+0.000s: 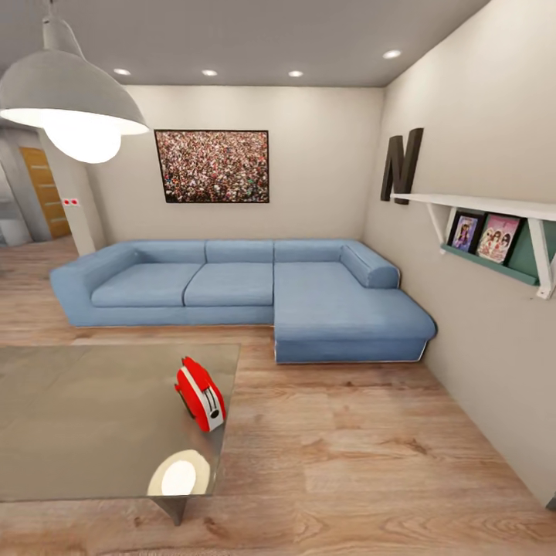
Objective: Turn on the radio receiver that's on the table in the living room.
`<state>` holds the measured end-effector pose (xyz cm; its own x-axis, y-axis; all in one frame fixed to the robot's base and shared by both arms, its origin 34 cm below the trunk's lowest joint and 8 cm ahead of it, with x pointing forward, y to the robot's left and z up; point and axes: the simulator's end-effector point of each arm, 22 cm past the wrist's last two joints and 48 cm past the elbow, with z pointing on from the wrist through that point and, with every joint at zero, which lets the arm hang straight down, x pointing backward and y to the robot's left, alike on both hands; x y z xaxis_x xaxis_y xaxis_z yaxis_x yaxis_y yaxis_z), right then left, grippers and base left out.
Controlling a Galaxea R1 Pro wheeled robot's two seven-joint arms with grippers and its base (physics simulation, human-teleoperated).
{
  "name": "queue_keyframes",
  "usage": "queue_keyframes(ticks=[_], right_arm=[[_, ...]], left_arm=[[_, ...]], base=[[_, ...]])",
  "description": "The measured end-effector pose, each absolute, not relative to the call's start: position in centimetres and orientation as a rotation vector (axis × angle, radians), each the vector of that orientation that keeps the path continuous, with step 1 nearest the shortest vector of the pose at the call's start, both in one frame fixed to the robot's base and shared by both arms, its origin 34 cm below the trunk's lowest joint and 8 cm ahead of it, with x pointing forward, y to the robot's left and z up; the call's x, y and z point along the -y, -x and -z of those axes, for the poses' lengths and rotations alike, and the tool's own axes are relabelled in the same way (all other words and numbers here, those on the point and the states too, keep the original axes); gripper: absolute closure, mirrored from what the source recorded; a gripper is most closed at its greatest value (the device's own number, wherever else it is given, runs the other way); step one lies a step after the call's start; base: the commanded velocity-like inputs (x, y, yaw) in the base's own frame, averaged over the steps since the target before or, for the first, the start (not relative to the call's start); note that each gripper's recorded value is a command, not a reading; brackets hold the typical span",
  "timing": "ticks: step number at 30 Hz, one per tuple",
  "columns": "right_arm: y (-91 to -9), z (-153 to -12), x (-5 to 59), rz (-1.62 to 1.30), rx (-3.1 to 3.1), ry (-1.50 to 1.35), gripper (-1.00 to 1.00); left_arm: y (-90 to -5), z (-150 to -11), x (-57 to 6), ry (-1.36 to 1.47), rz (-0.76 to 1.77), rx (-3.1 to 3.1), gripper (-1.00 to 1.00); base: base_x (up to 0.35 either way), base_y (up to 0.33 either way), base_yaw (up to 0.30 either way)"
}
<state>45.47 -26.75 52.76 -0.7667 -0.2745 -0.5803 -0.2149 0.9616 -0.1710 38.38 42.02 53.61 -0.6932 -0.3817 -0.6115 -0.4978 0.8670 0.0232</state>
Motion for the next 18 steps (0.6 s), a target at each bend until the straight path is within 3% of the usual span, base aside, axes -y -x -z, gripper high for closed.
queue_keyframes(ticks=[5,18], right_arm=[[-45.5,-52.8,26.8,0.125,-2.472,0.343,-1.0],[-45.5,-52.8,26.7,0.124,-2.472,0.343,-1.0]], left_arm=[[-37.2,-54.0,-45.6,0.762,-0.296,-2.377,-1.0],[-37.6,-54.2,-45.5,0.764,-0.26,-2.355,-1.0]], base=[[0.001,0.0,0.25],[0.0,0.0,0.25]])
